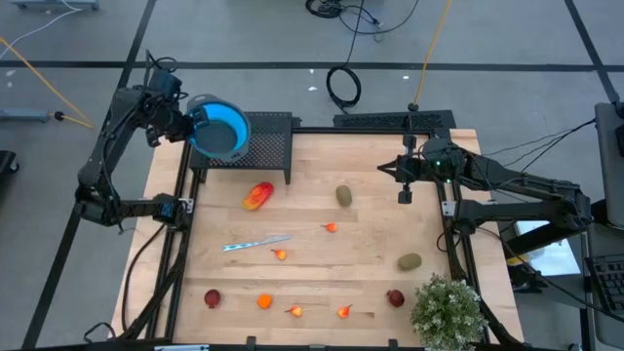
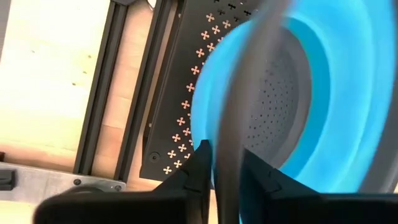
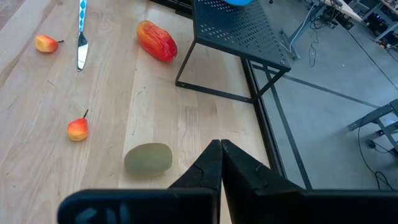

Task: Pick & Place Fruit
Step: Put the blue strainer bowl on the shelf

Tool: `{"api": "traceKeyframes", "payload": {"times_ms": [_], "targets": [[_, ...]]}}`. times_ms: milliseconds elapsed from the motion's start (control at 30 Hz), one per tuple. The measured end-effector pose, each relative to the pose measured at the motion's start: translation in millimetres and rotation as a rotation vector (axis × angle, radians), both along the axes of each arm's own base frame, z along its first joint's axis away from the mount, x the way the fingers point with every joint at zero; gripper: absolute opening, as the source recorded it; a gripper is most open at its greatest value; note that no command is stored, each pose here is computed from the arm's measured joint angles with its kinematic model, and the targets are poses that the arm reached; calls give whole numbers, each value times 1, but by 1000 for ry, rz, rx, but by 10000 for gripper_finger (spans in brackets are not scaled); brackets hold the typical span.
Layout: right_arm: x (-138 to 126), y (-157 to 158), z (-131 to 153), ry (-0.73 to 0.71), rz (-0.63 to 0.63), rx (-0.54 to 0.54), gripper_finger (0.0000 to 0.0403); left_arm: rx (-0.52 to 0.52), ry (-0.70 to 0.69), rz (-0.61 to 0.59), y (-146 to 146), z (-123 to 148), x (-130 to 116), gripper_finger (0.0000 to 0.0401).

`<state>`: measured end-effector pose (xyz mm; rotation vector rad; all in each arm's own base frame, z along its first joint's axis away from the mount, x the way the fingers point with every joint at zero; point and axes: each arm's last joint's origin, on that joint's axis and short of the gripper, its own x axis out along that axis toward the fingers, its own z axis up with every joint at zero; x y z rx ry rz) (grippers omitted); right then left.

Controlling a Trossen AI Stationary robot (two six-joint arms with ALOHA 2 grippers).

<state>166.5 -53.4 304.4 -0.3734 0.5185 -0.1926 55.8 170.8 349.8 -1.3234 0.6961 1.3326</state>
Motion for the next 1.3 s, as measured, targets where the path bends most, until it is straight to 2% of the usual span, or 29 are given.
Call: {"api": "traceKeyframes", "payload": {"times_ms": [1000,1300], "targets": [[0,0,0,0,0,0,0,6,13,-123,-2,0,2,236],[0,0,0,0,0,0,0,-64,94,-134,-10,-3,-2,271]]}}
